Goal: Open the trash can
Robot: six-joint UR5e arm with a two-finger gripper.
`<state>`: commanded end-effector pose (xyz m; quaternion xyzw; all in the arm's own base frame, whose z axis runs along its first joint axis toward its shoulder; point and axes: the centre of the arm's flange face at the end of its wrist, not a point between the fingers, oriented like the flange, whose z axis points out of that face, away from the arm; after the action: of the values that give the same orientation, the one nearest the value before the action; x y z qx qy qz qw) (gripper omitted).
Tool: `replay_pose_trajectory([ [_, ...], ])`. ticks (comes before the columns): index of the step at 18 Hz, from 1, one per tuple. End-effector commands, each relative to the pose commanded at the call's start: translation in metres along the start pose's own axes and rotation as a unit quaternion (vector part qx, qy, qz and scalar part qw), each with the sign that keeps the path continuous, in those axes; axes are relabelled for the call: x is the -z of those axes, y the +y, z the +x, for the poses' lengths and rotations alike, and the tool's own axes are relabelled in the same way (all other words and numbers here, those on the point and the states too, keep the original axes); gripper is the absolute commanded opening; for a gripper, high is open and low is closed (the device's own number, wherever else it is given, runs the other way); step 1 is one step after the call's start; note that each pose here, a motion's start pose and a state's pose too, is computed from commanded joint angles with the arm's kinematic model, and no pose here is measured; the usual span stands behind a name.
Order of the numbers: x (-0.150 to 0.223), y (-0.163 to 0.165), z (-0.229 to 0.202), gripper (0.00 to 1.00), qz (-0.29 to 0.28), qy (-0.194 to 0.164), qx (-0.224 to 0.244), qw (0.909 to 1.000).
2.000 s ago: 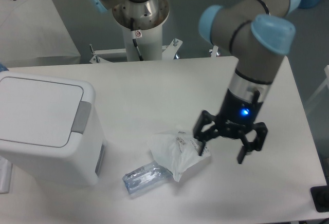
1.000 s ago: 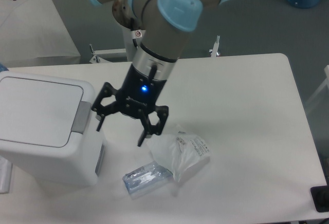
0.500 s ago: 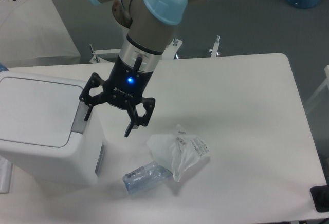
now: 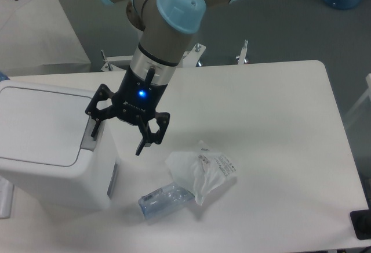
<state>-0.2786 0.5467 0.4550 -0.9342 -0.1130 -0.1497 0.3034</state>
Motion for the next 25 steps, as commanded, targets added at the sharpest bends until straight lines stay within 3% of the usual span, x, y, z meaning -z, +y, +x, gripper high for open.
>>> replay_pose_trajectory([
  [8, 0.009, -0.007, 0.003, 1.0, 0.01, -0.002, -0.003, 0.9999],
  [12, 0.04, -0.026, -0.013, 1.0, 0.053, -0.03, -0.024, 0.9979],
  [18, 0.089, -0.023, -0.106, 1.0, 0.078, -0.092, -0.06, 0.9909],
  [21, 0.069, -0.003, -0.167, 1.0, 0.046, -0.105, -0.101, 0.9882],
  [25, 0.056, 0.015, -0.225, 1.0, -0.029, -0.164, -0.132, 0.9772],
])
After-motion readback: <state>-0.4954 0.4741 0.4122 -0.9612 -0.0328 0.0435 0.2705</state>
